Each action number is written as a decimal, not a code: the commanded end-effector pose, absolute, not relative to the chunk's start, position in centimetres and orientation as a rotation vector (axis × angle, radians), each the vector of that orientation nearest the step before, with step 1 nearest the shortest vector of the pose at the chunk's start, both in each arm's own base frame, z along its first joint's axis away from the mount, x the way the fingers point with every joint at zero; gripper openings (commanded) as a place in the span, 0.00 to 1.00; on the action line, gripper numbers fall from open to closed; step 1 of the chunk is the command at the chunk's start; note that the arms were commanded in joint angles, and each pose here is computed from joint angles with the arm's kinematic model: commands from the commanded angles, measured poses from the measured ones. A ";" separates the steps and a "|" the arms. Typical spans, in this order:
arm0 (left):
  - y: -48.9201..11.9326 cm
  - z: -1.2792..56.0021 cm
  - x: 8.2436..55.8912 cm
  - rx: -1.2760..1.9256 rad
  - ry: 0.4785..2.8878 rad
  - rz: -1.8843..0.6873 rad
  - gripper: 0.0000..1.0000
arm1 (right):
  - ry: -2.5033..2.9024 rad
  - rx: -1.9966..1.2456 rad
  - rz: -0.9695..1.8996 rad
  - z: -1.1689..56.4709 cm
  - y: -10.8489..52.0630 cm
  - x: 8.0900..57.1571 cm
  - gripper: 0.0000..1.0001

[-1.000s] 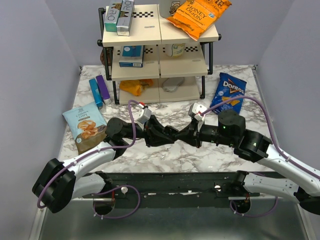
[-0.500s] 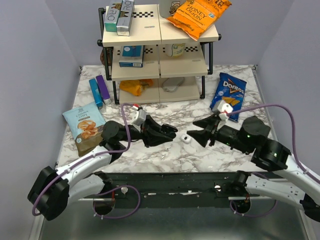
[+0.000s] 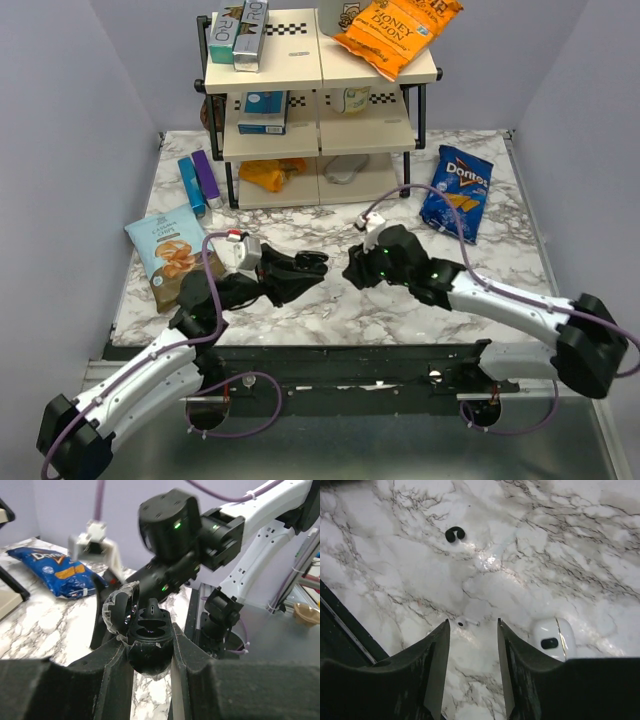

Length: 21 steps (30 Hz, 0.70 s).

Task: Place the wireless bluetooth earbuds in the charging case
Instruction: Pick up the earbud from the center of the board.

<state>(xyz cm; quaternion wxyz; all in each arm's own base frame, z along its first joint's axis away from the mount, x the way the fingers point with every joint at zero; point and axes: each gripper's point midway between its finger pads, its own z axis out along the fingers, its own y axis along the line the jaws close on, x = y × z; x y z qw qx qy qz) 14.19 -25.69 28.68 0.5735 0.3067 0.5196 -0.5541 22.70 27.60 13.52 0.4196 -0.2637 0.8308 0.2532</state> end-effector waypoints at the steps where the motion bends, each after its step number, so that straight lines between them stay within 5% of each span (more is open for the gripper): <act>1: -24.4 28.6 14.5 0.670 1.276 -1.213 0.00 | 2.012 -0.690 0.772 14.8 33.0 25.2 0.49; 21: -21.6 29.5 14.1 0.569 1.266 -1.120 0.00 | 2.207 -0.829 0.774 6.0 40.7 29.7 0.49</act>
